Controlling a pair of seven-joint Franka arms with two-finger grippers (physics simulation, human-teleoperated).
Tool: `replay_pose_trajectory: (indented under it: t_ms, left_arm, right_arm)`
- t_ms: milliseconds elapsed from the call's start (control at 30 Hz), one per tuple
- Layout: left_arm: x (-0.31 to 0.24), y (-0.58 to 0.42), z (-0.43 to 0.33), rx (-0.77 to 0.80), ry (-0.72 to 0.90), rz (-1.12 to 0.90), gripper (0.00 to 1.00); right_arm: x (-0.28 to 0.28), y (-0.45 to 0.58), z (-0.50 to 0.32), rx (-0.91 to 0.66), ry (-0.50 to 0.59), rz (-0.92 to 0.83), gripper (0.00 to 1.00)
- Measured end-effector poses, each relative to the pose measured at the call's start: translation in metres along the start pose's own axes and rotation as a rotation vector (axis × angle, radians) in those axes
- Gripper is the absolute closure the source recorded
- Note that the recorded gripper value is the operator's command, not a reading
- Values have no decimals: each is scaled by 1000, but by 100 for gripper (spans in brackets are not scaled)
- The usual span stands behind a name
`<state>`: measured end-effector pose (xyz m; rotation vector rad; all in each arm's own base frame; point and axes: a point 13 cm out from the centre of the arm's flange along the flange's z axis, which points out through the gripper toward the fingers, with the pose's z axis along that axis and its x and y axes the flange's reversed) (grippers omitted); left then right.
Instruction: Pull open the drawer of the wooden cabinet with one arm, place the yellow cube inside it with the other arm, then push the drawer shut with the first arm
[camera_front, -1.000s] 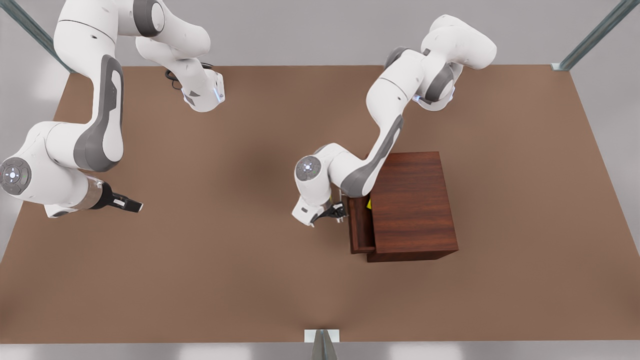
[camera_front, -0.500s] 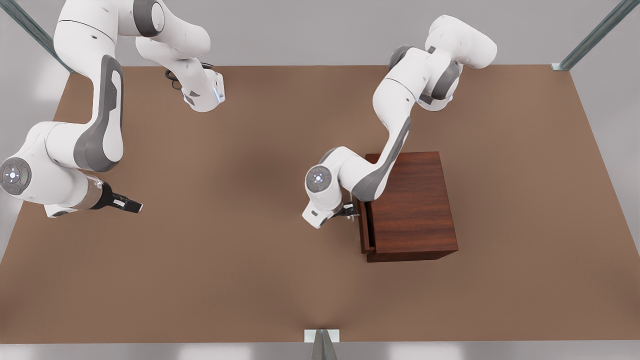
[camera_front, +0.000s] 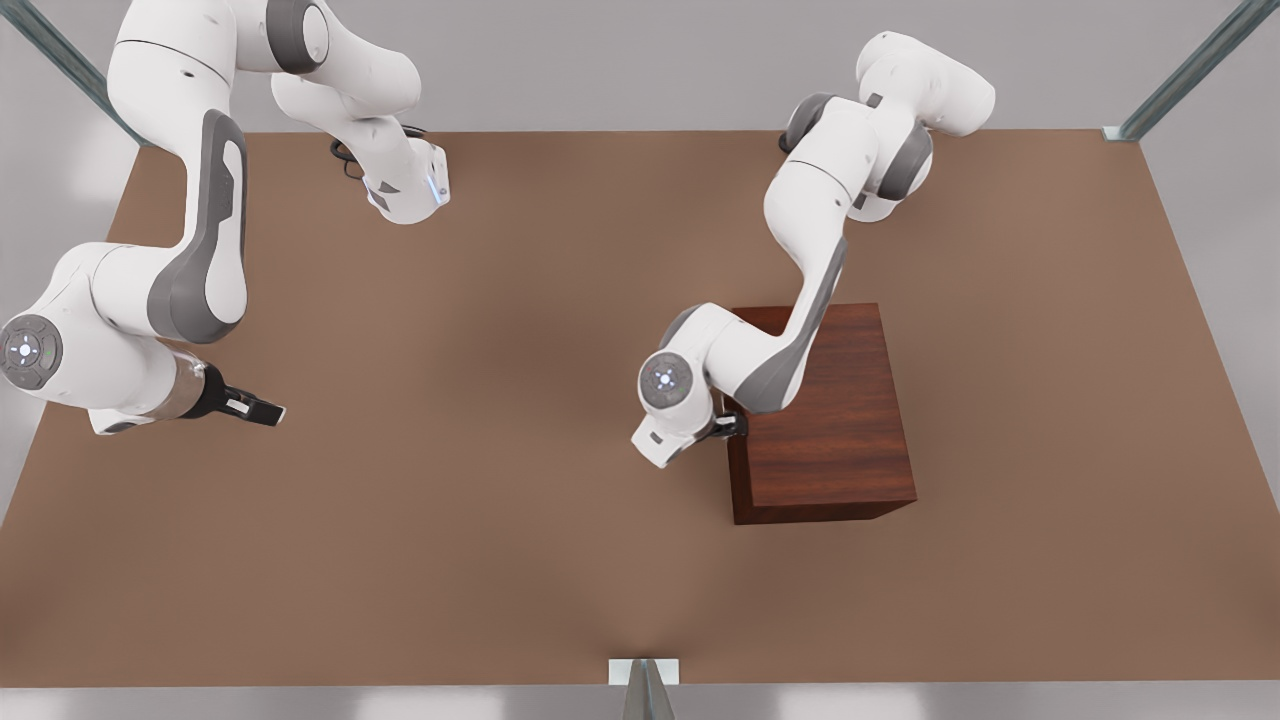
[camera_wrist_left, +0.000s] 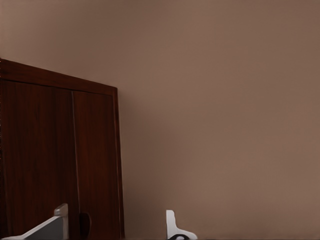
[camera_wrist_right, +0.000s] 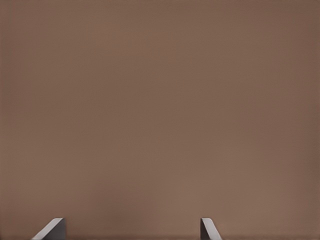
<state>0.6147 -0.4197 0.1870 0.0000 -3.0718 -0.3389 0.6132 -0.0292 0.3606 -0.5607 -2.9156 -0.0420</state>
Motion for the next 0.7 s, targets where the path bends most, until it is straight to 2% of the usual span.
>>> replay_pose_trajectory:
  t_ms: [67,133,167,233,300,367,433,700]
  left_arm:
    - [-5,13,-66,61,-49,-32,0]
    - [-2,54,-172,140,-116,-81,0]
    - [-2,92,-215,166,-135,-111,0]
    - [-19,211,-253,190,-118,-205,0]
    - [-19,320,-243,205,-40,-278,0]
    - [37,358,-200,200,74,-248,0]
    - [54,361,-177,208,92,-193,0]
    - [32,334,-189,274,-17,19,0]
  right_arm:
    - [0,0,0,0,1,0,0]
    - [0,0,0,1,1,1,0]
    - [0,0,0,1,1,1,0]
    - [0,0,0,1,1,1,0]
    - [1,0,0,1,2,2,0]
    - [0,0,0,1,1,2,0]
    - [1,0,0,2,2,2,0]
    - [1,-1,-1,2,2,2,0]
